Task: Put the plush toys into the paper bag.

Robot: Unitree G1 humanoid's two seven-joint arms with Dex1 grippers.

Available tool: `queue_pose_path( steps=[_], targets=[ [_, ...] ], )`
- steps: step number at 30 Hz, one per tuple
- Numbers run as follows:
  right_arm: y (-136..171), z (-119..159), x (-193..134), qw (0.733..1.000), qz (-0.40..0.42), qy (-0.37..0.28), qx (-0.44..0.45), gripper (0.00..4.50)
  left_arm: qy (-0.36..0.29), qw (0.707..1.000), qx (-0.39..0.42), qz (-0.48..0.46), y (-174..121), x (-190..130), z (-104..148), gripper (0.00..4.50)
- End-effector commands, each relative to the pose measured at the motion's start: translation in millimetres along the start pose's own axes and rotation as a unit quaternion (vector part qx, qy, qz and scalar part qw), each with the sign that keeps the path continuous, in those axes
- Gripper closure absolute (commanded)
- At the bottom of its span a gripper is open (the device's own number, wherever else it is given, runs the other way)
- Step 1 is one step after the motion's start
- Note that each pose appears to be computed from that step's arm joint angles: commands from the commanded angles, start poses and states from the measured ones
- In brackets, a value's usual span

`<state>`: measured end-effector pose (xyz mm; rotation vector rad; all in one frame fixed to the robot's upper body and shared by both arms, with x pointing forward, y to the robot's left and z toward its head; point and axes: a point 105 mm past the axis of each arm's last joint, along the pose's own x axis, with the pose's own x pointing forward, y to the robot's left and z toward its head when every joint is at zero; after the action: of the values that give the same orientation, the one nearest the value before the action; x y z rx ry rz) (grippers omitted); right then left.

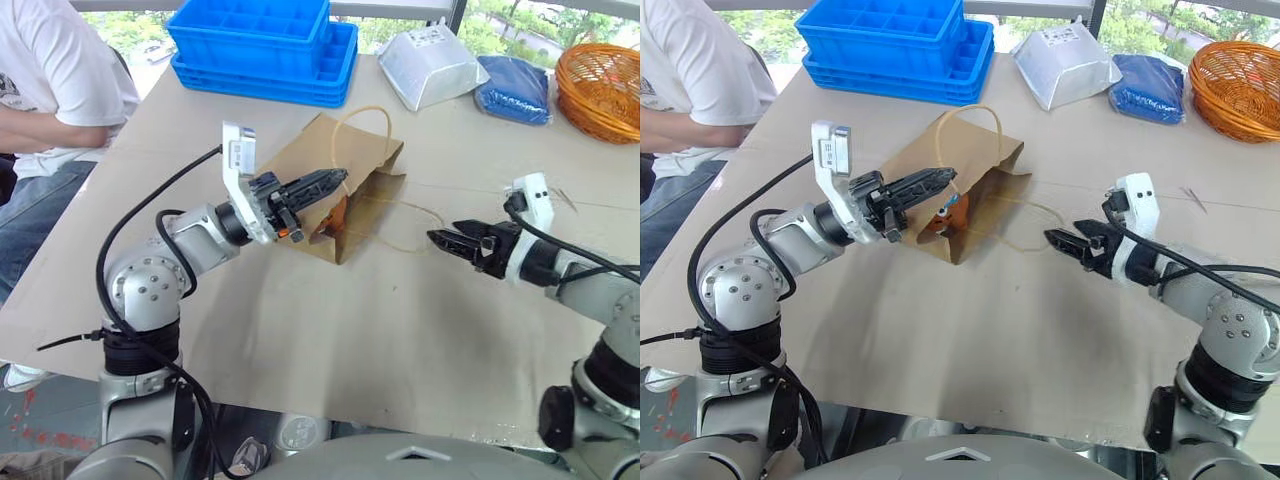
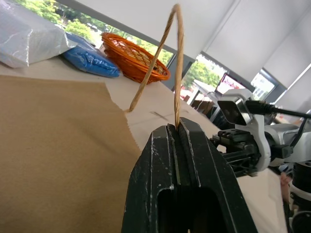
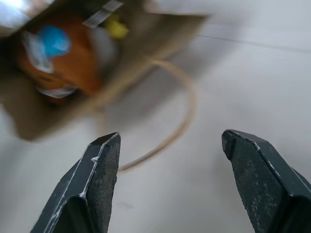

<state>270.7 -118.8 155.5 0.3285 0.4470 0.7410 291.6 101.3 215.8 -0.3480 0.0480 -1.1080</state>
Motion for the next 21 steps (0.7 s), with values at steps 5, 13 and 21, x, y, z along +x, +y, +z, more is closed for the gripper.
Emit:
queue_pose_path(
  steps=[5,13,21],
  targets=[
    [2,-3,-2,1.0,0.007,0.023,-0.008,3.9,-0.015,0.999,0.041,-0.019,-11,2,15,4.5],
    [39,52,-36,0.984,0.134,-0.11,-0.029,4.41,-0.05,0.998,0.007,-0.046,-17,2,35,4.5],
    [105,101,-70,0.947,0.236,-0.214,-0.047,4.41,-0.018,0.996,-0.024,-0.089,-6,11,53,4.5]
  ],
)
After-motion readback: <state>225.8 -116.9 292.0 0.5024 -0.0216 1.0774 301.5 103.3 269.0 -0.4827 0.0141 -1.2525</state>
